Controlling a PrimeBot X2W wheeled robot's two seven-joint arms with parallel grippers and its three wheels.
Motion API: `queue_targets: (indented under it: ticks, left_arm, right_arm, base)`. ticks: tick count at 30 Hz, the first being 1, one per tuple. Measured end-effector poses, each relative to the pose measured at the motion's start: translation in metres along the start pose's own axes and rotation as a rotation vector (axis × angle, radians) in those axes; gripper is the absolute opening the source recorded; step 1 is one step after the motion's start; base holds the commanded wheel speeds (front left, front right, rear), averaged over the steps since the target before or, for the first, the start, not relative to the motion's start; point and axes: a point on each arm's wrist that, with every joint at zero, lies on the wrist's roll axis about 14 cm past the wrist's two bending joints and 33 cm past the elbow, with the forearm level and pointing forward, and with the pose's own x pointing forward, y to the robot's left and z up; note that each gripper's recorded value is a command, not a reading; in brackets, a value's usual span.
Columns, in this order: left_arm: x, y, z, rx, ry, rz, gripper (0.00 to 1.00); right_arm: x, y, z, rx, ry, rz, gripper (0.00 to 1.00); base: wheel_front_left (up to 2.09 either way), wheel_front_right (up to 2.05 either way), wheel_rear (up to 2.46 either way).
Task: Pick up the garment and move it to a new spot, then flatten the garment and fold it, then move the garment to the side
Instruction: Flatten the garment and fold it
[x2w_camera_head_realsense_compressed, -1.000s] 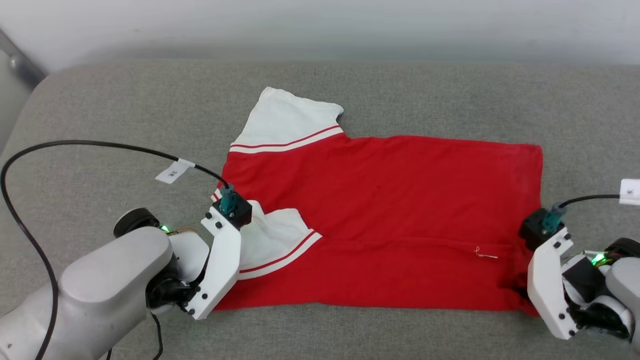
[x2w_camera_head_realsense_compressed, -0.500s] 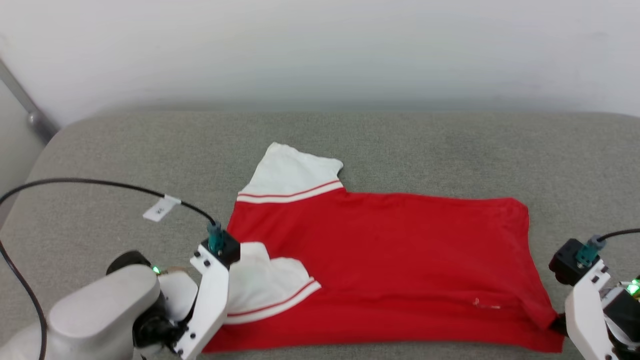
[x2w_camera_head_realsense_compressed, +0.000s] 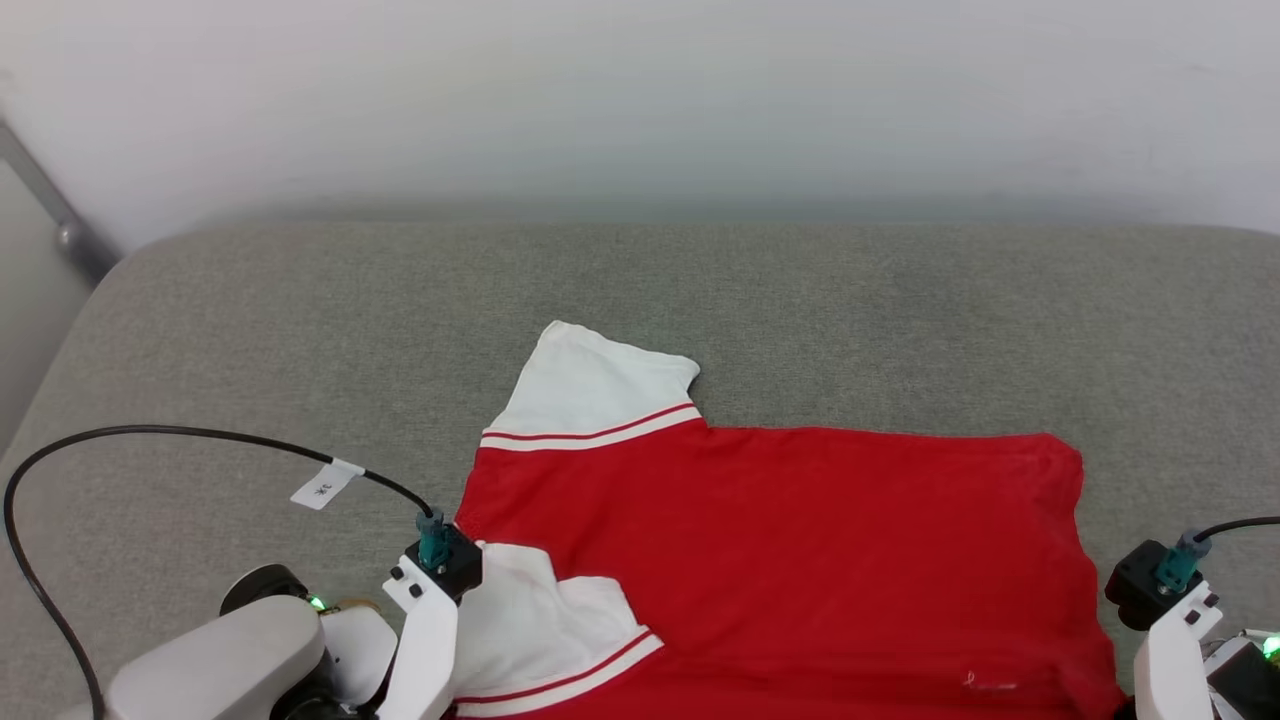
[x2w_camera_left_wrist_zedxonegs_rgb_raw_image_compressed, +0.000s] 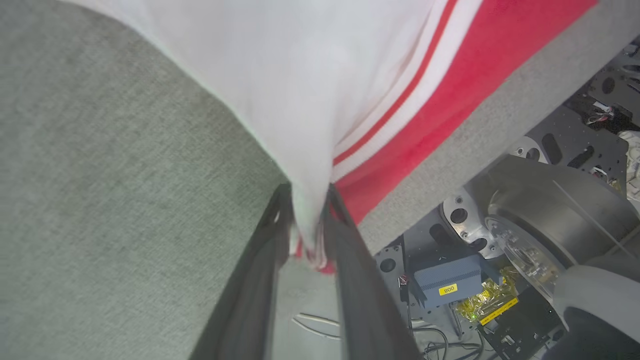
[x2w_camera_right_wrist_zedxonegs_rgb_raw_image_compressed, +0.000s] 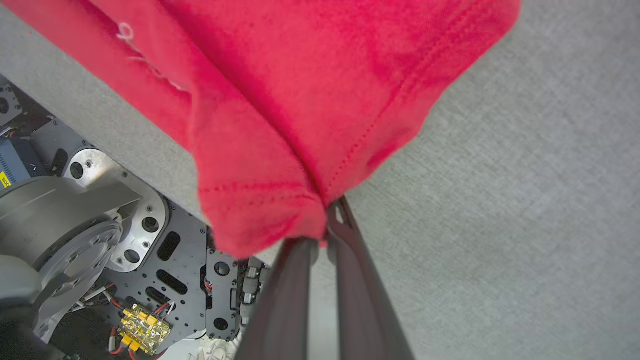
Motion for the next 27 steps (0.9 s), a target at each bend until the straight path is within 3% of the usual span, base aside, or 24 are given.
queue_targets:
  ticks: [7, 10, 16, 24, 27]
  left_arm:
    - [-0.011, 0.008, 0.009, 0.005, -0.087, 0.038, 1.00]
    - [-0.035, 0.018, 0.036, 0.009, -0.225, 0.075, 1.00]
    - [-0.081, 0.059, 0.084, 0.112, -0.432, 0.274, 1.00]
    - [-0.103, 0.089, 0.151, 0.155, -0.590, 0.400, 1.00]
    - [-0.103, 0.097, 0.177, 0.146, -0.608, 0.407, 1.00]
  right_arm:
    - [-0.001, -0.011, 0.028, 0.009, -0.187, -0.058, 1.00]
    - [-0.017, -0.023, 0.060, 0.014, -0.377, -0.106, 1.00]
    - [-0.066, -0.045, 0.118, 0.028, -0.803, -0.229, 1.00]
    - [-0.114, -0.045, 0.144, 0.095, -1.210, -0.370, 1.00]
    - [-0.120, -0.040, 0.143, 0.156, -1.292, -0.409, 1.00]
  base:
    - [0.00, 0.00, 0.00]
    - [0.00, 0.00, 0.00]
    - [0.00, 0.00, 0.00]
    - [0.00, 0.00, 0.00]
    - [0.00, 0.00, 0.00]
